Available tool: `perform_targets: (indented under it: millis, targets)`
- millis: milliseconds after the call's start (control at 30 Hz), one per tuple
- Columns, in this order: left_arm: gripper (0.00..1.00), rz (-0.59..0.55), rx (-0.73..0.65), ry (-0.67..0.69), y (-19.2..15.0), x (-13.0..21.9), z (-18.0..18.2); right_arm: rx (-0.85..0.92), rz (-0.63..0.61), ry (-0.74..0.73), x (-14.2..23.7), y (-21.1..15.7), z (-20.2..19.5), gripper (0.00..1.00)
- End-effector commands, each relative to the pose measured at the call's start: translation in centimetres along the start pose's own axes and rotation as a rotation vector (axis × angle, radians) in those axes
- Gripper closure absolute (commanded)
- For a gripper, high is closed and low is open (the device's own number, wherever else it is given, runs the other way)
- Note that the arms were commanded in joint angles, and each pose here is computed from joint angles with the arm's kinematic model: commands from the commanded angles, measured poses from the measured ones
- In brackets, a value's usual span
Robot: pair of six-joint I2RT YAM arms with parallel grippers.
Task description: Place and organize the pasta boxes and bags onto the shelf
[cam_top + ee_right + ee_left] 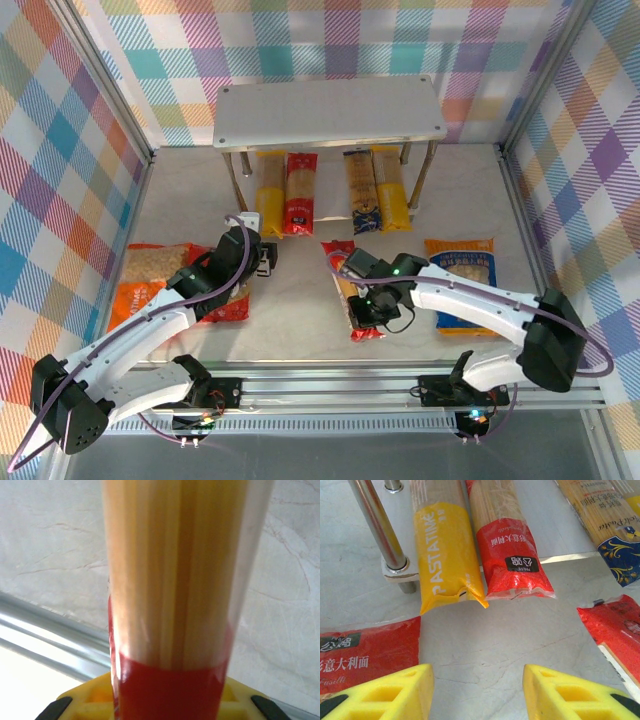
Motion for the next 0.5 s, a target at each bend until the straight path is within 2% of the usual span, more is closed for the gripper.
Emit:
perform_targets:
  millis: [0, 233, 467]
  targets:
    - [0.50, -0.028, 0.015, 0.009, 1.3, 0.5, 0.1, 0.045, -0.081, 0.115, 3.4, 0.7, 1.9, 1.00]
    - [0.50, -0.021, 0.013, -0.004, 1.2, 0.6, -0.1, 0.041, -0.237, 0.128, 7.3, 3.9, 2.7, 1.00]
    - [0.50, -0.023, 0.016, -0.011, 1.2, 1.0, 0.0, 0.020, -0.341, 0.053, 8.3, 11.4, 2.2, 1.00]
Point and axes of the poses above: each hand's point on the last joint's axis, 136 mm out from that joint toward the fingers, its own x axis back along the fingers, its own z axis along the line the jaws close on, y = z × x, the point moved 2 cm from there along x, back along the fingers, and after that the axes turned 5 degrees about -x, right-handed, at the moved point
